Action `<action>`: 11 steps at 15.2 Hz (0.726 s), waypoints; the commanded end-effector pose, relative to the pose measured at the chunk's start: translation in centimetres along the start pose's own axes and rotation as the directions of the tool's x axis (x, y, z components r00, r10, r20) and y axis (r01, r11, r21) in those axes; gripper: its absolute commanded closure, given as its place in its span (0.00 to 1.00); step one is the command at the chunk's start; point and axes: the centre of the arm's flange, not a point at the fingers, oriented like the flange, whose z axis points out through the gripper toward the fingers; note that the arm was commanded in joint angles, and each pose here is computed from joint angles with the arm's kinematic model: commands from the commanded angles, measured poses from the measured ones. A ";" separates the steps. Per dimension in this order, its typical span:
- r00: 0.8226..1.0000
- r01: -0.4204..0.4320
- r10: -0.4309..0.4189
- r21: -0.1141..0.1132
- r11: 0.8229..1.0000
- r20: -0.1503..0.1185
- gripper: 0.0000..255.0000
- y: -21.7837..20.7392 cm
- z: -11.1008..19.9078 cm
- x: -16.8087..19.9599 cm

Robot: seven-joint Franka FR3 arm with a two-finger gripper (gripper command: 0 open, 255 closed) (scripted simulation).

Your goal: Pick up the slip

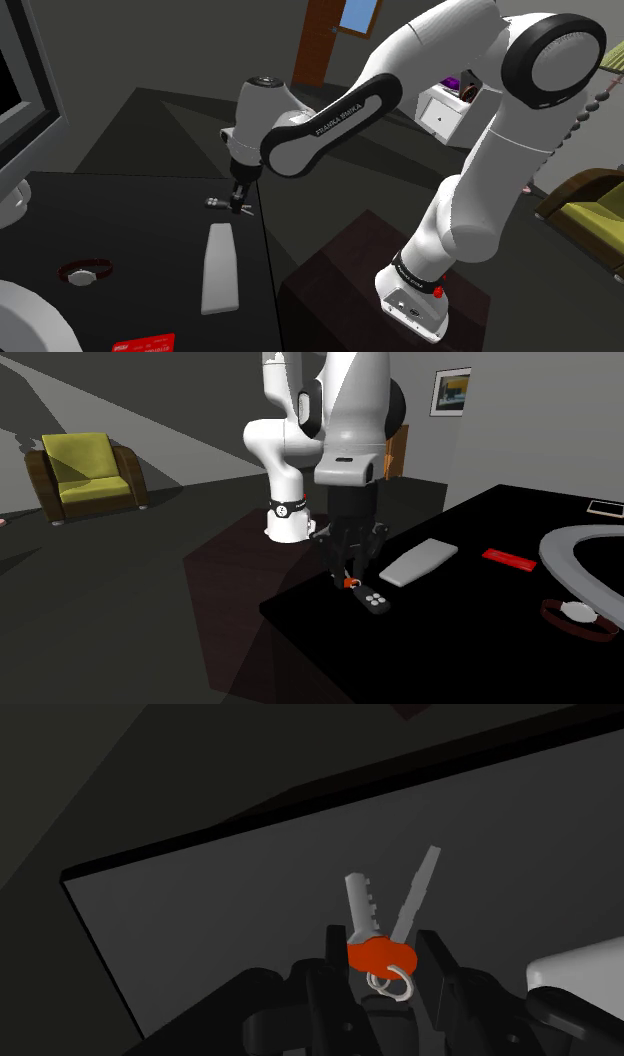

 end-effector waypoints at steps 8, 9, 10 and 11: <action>1.000 0.000 0.000 0.000 1.000 0.001 1.00 0.2 -4.5 0.3; 1.000 0.000 0.000 0.000 1.000 0.001 1.00 0.2 -5.1 0.3; 1.000 0.000 0.000 0.000 1.000 0.001 1.00 0.2 -5.6 0.4; 1.000 0.000 0.000 0.000 1.000 0.001 1.00 0.2 -6.1 0.4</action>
